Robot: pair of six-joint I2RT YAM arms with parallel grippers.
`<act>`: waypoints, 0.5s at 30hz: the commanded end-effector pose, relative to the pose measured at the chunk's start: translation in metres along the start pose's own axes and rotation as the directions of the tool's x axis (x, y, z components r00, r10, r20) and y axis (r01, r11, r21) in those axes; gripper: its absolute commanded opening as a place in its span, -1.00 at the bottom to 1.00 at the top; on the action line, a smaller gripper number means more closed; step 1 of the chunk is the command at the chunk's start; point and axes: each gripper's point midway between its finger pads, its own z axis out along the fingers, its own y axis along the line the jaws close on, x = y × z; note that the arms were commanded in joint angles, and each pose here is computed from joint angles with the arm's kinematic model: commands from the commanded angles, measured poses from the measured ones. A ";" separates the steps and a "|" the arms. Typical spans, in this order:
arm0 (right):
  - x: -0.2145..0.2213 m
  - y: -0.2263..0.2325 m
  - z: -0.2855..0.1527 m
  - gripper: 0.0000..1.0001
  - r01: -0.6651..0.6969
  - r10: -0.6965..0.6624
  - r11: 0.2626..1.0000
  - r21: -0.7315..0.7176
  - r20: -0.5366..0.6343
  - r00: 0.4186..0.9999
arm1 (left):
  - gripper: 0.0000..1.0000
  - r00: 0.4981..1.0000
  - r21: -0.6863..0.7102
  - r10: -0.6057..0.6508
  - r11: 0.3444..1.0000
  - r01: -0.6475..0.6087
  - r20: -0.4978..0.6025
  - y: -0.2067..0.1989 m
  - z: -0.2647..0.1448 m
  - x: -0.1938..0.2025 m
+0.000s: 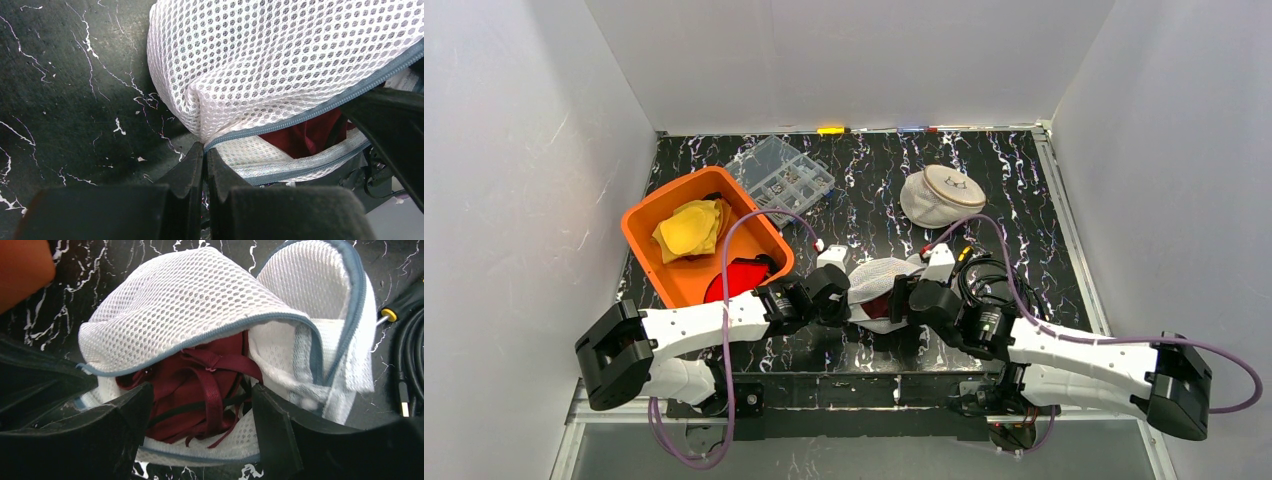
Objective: Unzip the laundry bag and remove the bra
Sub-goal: Pick up the bra from the laundry bag.
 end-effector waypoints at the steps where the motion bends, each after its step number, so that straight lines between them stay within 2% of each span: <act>1: -0.023 0.007 0.009 0.54 -0.065 0.062 0.997 0.038 0.079 0.995 | -1.00 1.000 0.005 0.004 1.000 -0.004 0.005 -0.004 -0.006 -0.008; 6: -0.013 0.008 0.019 0.35 -0.058 0.055 0.996 0.061 0.042 0.998 | -1.00 1.000 0.004 0.003 1.000 -0.003 0.012 -0.004 -0.010 -0.011; 11: -0.010 0.015 0.026 0.06 -0.063 0.062 0.997 0.042 0.024 0.998 | -1.00 1.000 0.004 0.000 1.000 0.000 0.011 -0.004 -0.009 -0.010; 13: -0.008 0.018 0.028 -0.12 -0.062 0.062 0.998 0.033 0.016 0.998 | -1.00 1.000 0.004 0.000 1.000 0.000 0.011 -0.004 -0.009 -0.010; 15: -0.008 0.021 0.028 -0.40 -0.063 0.063 0.998 0.021 0.014 0.998 | -1.00 1.000 0.004 0.000 1.000 0.000 0.014 -0.004 -0.010 -0.011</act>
